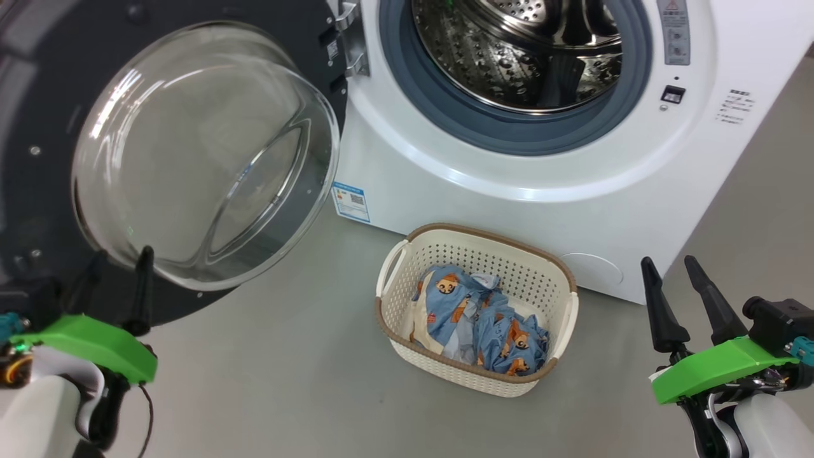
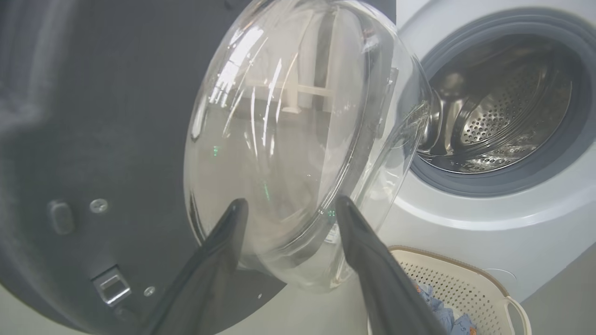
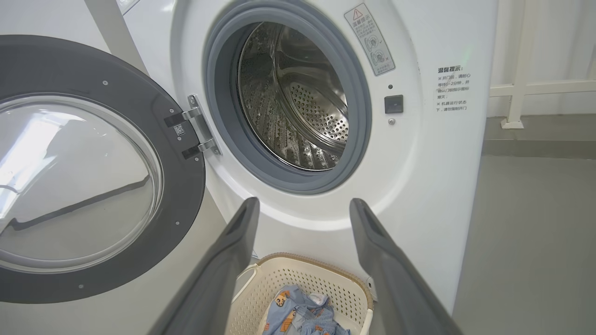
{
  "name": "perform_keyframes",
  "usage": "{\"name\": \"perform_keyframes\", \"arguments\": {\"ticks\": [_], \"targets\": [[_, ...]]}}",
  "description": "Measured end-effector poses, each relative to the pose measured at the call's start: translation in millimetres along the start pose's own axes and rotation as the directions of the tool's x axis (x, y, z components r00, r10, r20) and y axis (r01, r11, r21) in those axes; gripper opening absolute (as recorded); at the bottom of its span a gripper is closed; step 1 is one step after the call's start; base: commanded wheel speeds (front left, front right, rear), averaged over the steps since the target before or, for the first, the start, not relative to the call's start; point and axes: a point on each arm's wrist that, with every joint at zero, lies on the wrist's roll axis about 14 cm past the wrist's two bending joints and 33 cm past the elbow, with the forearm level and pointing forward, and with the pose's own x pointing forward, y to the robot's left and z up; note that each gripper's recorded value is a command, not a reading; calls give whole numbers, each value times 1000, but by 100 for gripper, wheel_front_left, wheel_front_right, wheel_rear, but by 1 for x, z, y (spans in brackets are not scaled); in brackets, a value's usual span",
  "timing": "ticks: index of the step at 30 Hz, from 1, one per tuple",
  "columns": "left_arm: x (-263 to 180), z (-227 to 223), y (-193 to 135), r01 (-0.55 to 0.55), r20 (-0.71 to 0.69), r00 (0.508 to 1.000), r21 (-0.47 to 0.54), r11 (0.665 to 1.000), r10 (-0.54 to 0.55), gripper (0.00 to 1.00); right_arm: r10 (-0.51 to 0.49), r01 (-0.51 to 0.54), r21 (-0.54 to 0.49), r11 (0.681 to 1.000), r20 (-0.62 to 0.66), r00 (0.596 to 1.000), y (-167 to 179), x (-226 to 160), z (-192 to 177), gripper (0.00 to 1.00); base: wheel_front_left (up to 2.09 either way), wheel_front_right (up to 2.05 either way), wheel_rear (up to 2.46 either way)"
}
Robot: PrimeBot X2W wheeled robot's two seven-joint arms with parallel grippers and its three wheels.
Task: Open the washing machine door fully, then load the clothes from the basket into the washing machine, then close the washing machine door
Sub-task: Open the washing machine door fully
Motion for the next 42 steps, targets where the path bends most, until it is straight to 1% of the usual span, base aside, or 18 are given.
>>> {"name": "perform_keyframes", "arguments": {"ticks": [10, 20, 29, 37, 42], "targets": [[-8, -8, -50, 104, 41, 994, -36, 994, -103, 100, -20, 20, -23, 1000, 9, 1000, -2, -25, 7, 100, 0, 0, 0], [-11, -10, -101, 207, 70, 977, -61, 976, -203, 100, -88, 90, -44, 995, 52, 995, -22, -51, 25, 100, 0, 0, 0], [-11, -19, -149, 304, 57, 952, -76, 950, -300, 100, -178, 184, -57, 981, 93, 980, -49, -81, 40, 100, 0, 0, 0], [-8, -22, -183, 375, 54, 927, -84, 923, -371, 100, -255, 265, -72, 961, 126, 959, -73, -107, 52, 100, 0, 0, 0], [-8, -24, -200, 410, 54, 912, -70, 909, -407, 100, -287, 300, -85, 950, 131, 949, -83, -119, 54, 100, 0, 0, 0]]}}
